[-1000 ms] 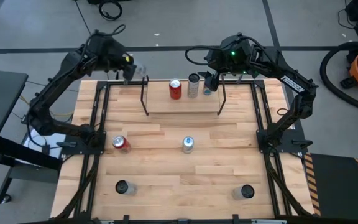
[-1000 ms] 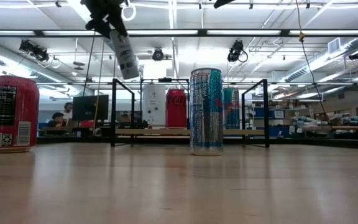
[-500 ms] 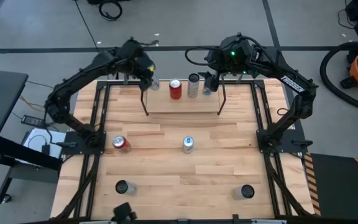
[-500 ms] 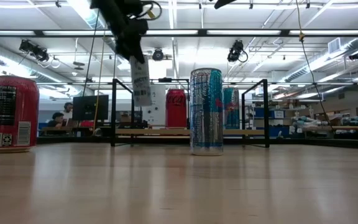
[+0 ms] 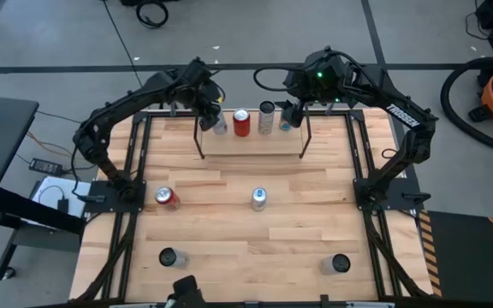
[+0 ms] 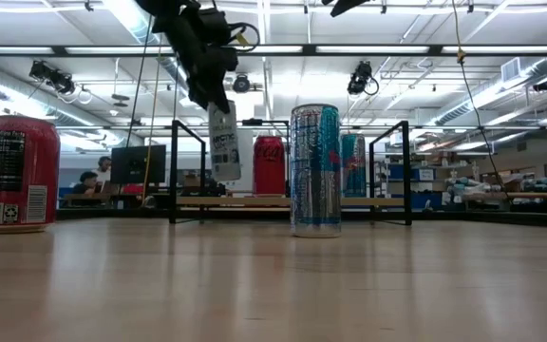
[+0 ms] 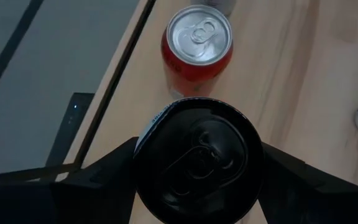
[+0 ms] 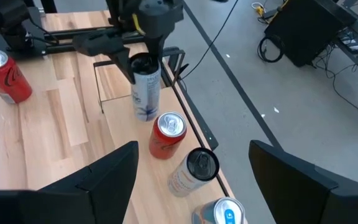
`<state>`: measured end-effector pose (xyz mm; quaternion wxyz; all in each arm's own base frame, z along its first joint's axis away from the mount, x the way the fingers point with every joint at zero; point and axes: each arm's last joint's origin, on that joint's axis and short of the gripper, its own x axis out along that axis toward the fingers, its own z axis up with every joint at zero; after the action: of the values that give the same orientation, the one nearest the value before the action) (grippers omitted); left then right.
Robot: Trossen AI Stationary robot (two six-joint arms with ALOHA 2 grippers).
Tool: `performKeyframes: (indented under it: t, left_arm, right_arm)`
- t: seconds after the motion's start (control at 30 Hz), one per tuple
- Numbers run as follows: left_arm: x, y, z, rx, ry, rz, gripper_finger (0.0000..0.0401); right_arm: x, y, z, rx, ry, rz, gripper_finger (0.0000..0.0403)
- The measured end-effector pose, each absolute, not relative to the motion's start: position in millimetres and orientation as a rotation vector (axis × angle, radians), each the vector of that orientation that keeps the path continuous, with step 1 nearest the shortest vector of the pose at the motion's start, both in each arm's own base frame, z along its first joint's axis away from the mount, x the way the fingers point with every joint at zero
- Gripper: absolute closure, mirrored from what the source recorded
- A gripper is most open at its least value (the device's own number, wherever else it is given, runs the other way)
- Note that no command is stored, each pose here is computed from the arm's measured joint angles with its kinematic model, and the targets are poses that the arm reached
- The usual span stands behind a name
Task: Place canned beverage on shelf
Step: Put the top white-blue soda can on the shelf
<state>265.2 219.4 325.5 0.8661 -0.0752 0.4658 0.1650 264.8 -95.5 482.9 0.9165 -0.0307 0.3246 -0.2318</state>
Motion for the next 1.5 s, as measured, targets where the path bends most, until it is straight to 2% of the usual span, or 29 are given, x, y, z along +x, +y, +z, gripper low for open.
performKeyframes:
  t: [0.43, 0.9, 1.5]
  left_arm:
    - [267.3, 232.0, 305.2, -0.221, 1.04, 0.328, 0.0138]
    - [264.1, 238.9, 304.2, -0.225, 1.034, 0.353, 0.0124]
    - [273.2, 235.3, 295.4, -0.183, 1.07, 0.292, 0.0122]
  right_arm:
    - [265.1, -94.8, 482.7, -0.055, 0.667, -0.454, 0.0089]
    - [263.8, -94.3, 480.8, -0.053, 0.691, -0.449, 0.0089]
    - [263.6, -94.3, 480.6, -0.042, 0.691, -0.453, 0.0089]
